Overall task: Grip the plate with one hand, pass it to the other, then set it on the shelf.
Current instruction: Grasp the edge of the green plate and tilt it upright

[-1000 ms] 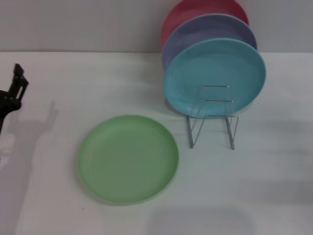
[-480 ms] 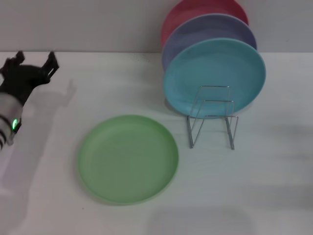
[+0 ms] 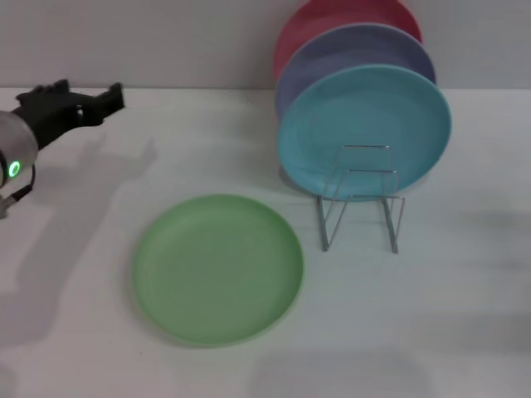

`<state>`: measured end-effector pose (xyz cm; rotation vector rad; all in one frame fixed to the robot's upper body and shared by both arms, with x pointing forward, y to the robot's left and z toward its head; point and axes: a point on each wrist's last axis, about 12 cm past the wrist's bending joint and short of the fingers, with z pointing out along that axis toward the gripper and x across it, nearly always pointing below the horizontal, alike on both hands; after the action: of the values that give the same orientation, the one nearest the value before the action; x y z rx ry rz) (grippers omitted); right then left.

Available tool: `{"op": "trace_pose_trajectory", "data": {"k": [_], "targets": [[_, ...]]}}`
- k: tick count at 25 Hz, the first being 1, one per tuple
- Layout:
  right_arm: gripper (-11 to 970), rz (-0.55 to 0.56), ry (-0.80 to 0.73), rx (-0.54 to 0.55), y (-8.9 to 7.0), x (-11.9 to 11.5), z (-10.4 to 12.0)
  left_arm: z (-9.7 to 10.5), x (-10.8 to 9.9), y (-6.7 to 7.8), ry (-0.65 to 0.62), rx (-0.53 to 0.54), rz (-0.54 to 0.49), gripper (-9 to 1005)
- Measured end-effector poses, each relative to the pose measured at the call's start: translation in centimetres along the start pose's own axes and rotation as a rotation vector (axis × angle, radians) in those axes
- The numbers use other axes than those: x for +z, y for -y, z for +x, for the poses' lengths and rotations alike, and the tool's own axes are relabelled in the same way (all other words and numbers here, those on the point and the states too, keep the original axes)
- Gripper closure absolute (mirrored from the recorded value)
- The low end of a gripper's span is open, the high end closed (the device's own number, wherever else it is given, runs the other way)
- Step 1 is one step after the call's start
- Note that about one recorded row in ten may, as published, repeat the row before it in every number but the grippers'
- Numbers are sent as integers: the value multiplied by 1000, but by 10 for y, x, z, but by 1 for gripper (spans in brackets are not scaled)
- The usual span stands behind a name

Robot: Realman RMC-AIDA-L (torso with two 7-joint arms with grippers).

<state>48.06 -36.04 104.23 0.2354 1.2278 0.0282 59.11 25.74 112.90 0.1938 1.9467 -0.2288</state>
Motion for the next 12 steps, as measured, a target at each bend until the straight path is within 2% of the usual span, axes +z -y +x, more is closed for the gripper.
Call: {"op": "trace_pose_trajectory", "data": {"k": [3, 5, 7, 8, 11, 12], "targets": [[205, -4, 14, -34, -2, 7, -1, -16, -31, -15, -171, 37, -12, 169], [205, -5, 19, -49, -2, 10, -2, -19, -36, -17, -206, 36, -14, 169], [205, -8, 22, -56, -2, 12, -3, -18, -41, -11, -291, 12, -13, 169], [205, -16, 27, -60, -4, 18, -4, -18, -46, -5, -385, 4, -16, 169], [206, -29, 36, -61, -6, 26, -5, -21, -48, 7, -492, -3, -2, 170], [206, -29, 36, -61, -6, 26, -5, -21, -48, 7, -492, -3, -2, 170]]}}
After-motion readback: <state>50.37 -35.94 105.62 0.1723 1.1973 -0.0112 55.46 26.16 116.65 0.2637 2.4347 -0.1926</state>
